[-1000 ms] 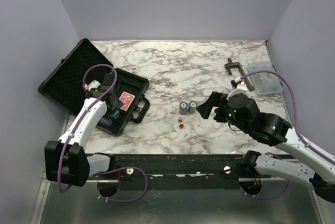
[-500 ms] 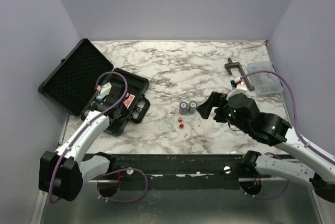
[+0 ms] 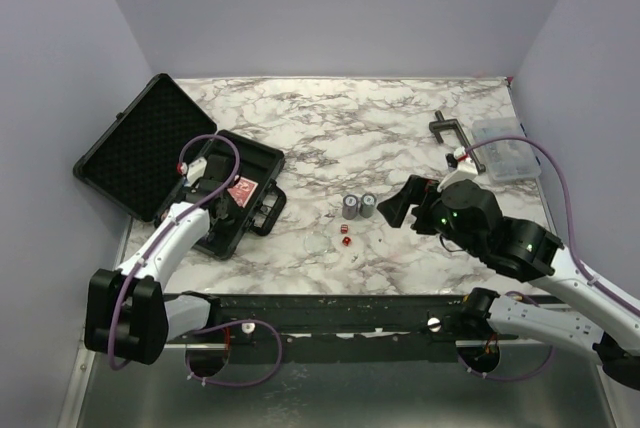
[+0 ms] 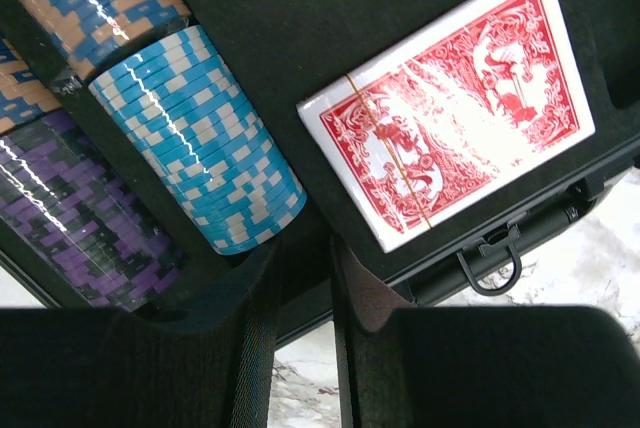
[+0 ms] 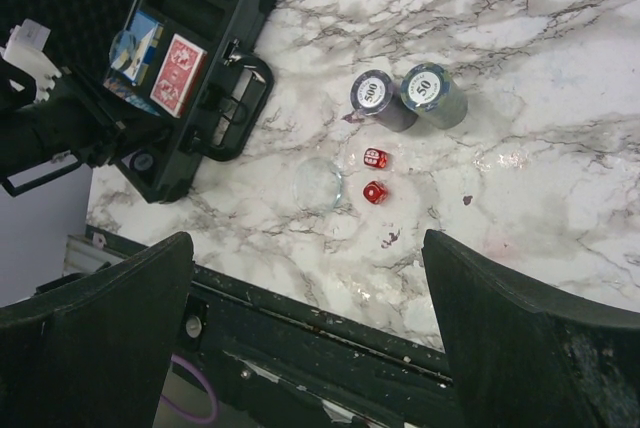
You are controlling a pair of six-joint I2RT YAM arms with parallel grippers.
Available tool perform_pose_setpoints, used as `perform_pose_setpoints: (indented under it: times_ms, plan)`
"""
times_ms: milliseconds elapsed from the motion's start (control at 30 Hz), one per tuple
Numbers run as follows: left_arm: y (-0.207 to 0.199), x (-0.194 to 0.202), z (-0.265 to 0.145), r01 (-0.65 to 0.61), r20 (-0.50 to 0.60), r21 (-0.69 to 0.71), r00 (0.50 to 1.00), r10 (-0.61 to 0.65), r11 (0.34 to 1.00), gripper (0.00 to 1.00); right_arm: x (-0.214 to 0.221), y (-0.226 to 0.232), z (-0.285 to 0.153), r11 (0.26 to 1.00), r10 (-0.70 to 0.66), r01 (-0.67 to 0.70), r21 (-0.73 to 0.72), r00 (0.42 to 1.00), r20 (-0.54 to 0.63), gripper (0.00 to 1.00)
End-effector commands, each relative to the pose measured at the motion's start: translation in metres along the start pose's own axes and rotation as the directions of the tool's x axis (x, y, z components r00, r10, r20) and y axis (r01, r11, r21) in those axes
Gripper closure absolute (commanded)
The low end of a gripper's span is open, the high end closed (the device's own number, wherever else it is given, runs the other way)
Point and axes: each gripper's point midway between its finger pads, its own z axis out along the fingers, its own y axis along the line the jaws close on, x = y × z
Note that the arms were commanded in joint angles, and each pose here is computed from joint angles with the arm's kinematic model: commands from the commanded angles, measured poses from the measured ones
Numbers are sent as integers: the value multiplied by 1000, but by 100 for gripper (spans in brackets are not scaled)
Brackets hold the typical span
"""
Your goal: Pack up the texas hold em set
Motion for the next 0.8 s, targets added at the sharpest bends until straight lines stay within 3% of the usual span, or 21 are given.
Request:
perform_pose_setpoints:
  times_ms: [0,433,767]
  plan:
    - [9,-7,6,18,20,-13,1000,-18,1000,74,0,-5,-2,1000,-9,9,21,1000,0,0]
    - [10,-15,9,66,30,1,997,-66,998,70,0,-11,-6,999,-2,2,36,1000,9,0]
    - [-3,-32,-58,48,188,285,977,-105,957,37,-5,-12,-8,999,-22,21,50,1000,18,0]
